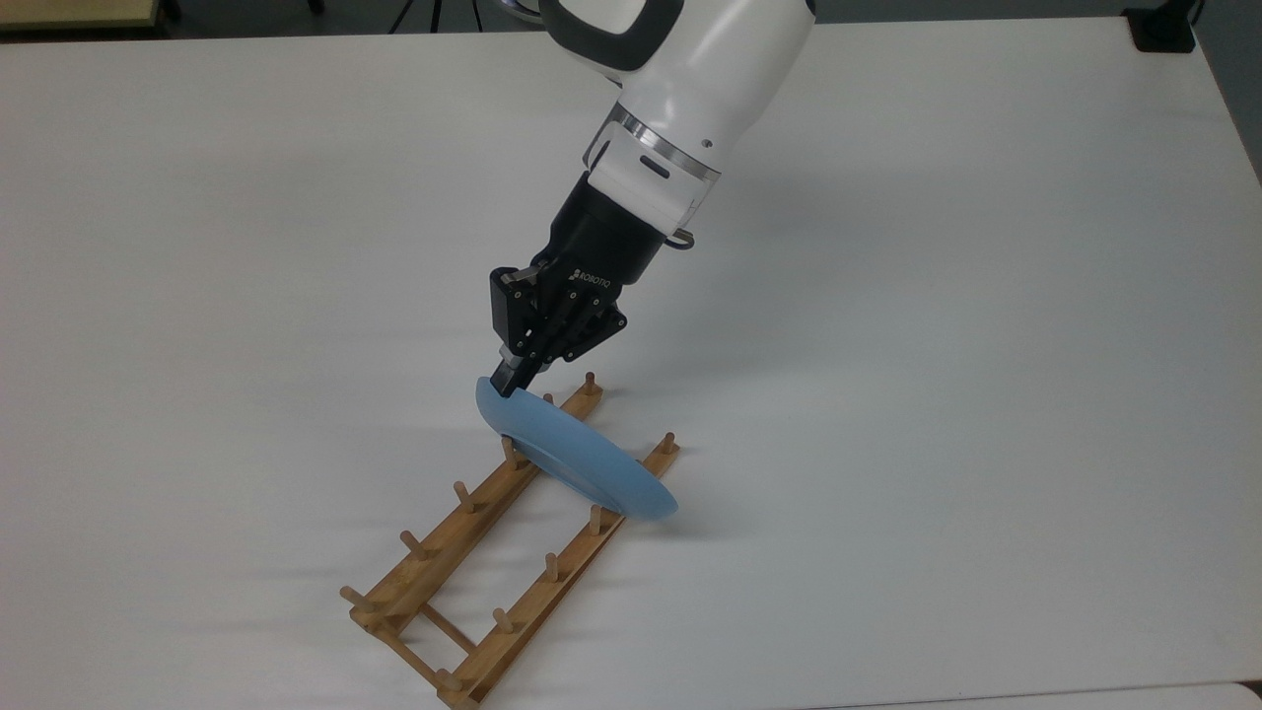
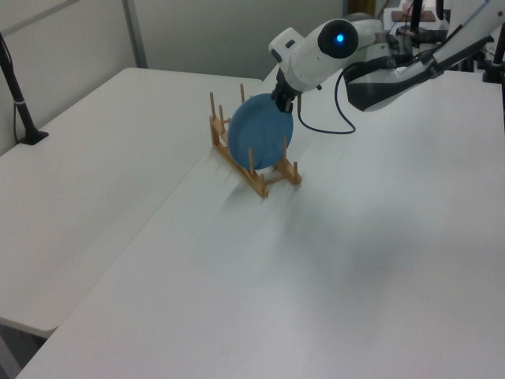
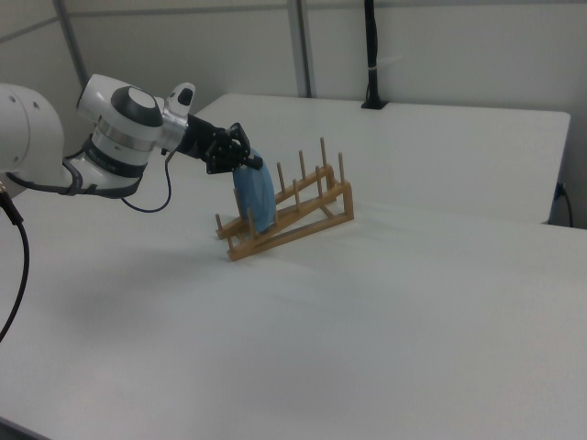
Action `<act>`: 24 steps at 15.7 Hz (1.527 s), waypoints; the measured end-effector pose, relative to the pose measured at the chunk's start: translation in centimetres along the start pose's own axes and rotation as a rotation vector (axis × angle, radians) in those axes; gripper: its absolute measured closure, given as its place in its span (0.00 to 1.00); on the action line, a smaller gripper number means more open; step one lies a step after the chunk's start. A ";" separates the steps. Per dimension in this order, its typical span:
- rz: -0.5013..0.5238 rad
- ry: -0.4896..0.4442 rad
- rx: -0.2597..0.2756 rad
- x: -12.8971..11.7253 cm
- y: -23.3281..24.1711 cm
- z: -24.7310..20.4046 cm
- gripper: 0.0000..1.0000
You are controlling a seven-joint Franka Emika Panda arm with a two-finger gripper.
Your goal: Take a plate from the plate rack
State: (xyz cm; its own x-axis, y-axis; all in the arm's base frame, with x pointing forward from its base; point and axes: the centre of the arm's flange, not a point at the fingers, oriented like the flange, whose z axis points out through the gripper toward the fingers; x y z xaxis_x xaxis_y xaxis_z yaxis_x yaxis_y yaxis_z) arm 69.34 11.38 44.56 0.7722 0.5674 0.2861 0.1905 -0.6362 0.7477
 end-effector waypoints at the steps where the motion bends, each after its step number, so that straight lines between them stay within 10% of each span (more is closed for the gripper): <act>1: 0.014 0.000 0.000 0.0 0.0 0.0 0.94; 24: 0.212 0.072 -0.036 1.7 3.9 -3.7 0.95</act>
State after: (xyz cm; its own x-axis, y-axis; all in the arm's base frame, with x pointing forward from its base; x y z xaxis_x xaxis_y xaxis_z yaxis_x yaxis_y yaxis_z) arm 69.17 11.83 50.17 0.7474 0.4593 0.4800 0.0058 -0.7270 0.6866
